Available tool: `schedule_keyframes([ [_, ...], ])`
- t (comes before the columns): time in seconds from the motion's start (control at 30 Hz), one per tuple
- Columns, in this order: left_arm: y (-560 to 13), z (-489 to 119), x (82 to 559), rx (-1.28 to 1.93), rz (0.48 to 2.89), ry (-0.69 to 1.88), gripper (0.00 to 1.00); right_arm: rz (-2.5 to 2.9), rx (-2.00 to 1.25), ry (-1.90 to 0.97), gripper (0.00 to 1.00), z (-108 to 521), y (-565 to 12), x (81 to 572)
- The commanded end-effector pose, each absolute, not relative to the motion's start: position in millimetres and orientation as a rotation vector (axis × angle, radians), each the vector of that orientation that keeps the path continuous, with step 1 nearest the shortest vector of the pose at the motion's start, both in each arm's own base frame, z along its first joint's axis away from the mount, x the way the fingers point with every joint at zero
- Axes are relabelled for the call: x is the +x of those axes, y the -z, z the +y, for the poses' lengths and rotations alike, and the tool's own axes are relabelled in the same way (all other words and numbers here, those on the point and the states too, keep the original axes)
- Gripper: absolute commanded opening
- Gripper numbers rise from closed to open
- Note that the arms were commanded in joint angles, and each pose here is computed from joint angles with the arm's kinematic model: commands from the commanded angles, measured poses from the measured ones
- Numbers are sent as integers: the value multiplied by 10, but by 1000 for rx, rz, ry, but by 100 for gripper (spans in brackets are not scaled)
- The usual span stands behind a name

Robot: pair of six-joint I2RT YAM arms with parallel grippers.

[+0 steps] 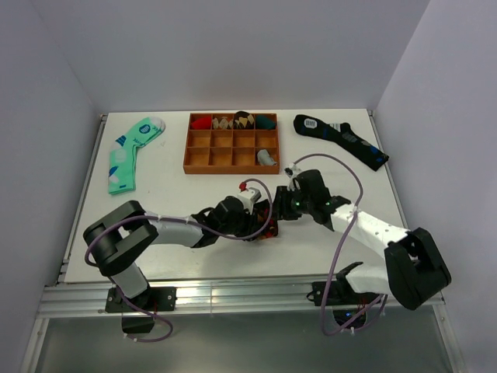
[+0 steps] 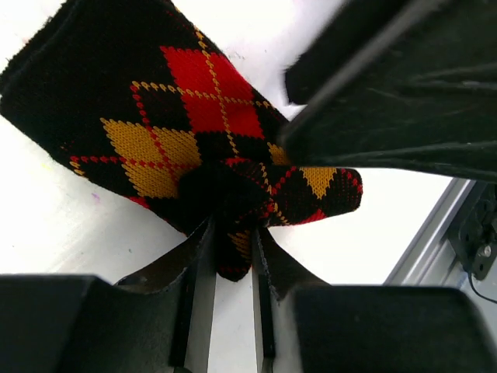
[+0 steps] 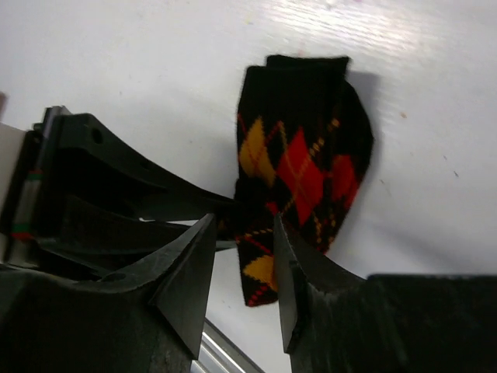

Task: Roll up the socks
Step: Roll the sock at the center of the board.

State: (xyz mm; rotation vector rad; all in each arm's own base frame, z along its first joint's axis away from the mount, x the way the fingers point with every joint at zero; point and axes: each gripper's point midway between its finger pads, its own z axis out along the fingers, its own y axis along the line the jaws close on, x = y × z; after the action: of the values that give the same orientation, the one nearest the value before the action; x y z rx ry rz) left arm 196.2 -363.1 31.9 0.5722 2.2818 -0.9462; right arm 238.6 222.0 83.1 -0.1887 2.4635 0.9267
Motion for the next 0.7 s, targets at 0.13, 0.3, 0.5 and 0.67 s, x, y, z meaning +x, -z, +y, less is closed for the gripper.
schedule_keyframes([
  [0.13, 412, -2970, 1355, 664, 2742, 697, 0, 2254, -20, -919, 44, 2057, -1089, 2603],
  [0.3, 336, -2954, 1344, 686, 2780, 684, 0, 2068, -67, -1019, 45, 2067, -1281, 2472],
  [0.5, 233, -2849, 1403, 654, 2837, 672, 0, 1938, -75, -1079, 46, 2032, -1230, 2298],
  [0.67, 172, -2764, 1412, 654, 2862, 695, 0, 1889, -125, -1098, 47, 2087, -1154, 2155],
])
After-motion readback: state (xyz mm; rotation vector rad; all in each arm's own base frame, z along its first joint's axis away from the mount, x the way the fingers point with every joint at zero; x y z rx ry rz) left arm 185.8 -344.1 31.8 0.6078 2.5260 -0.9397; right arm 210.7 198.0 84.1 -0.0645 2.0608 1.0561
